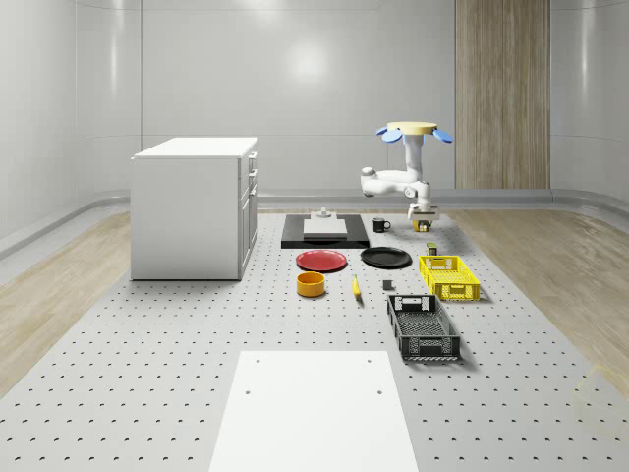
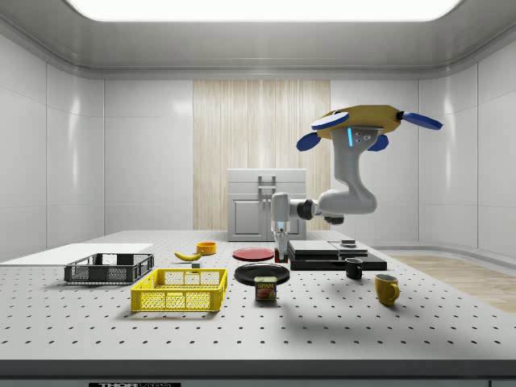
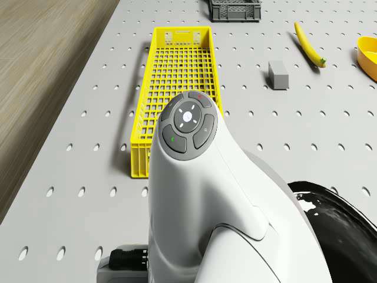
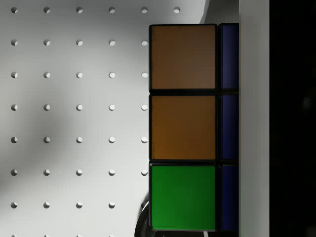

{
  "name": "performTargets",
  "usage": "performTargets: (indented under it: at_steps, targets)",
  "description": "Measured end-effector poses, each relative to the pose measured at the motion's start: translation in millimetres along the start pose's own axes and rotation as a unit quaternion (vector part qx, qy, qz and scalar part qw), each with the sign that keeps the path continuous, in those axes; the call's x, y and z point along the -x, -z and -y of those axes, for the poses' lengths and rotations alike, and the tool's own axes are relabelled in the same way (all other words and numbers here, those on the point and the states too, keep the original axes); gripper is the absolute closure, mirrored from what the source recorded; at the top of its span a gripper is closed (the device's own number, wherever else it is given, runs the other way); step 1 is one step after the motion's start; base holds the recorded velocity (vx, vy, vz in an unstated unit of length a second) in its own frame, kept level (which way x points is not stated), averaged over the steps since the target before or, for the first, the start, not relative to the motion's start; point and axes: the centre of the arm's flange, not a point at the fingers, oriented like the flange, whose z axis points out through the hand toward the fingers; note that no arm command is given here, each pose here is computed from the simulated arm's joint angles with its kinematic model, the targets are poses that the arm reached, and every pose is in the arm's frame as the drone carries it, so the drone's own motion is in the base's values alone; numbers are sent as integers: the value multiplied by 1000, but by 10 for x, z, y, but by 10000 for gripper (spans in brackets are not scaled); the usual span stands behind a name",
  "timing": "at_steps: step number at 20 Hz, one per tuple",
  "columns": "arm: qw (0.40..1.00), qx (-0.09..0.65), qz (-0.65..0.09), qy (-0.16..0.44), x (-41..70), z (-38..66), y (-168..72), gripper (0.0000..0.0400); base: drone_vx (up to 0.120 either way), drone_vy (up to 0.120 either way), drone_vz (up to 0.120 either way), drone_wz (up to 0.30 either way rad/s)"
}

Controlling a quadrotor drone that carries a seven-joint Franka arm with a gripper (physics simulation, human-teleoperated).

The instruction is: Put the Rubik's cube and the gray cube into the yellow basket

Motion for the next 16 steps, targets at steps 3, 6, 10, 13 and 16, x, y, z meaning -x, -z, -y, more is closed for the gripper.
performTargets:
  at_steps: [3, 6, 10, 13, 16]
  targets:
    - [1000, 0, 0, 0, 0, 0, 0, 75, 120, 93, 0, 0]
    - [1000, 0, 0, 0, 0, 0, 0, 75, 120, 0, 0, 0]
    - [1000, 0, 0, 0, 0, 0, 0, 75, 120, 0, 0, 0]
    - [1000, 0, 0, 0, 0, 0, 0, 75, 120, 0, 0, 0]
    - [1000, 0, 0, 0, 0, 0, 0, 75, 120, 0, 0, 0]
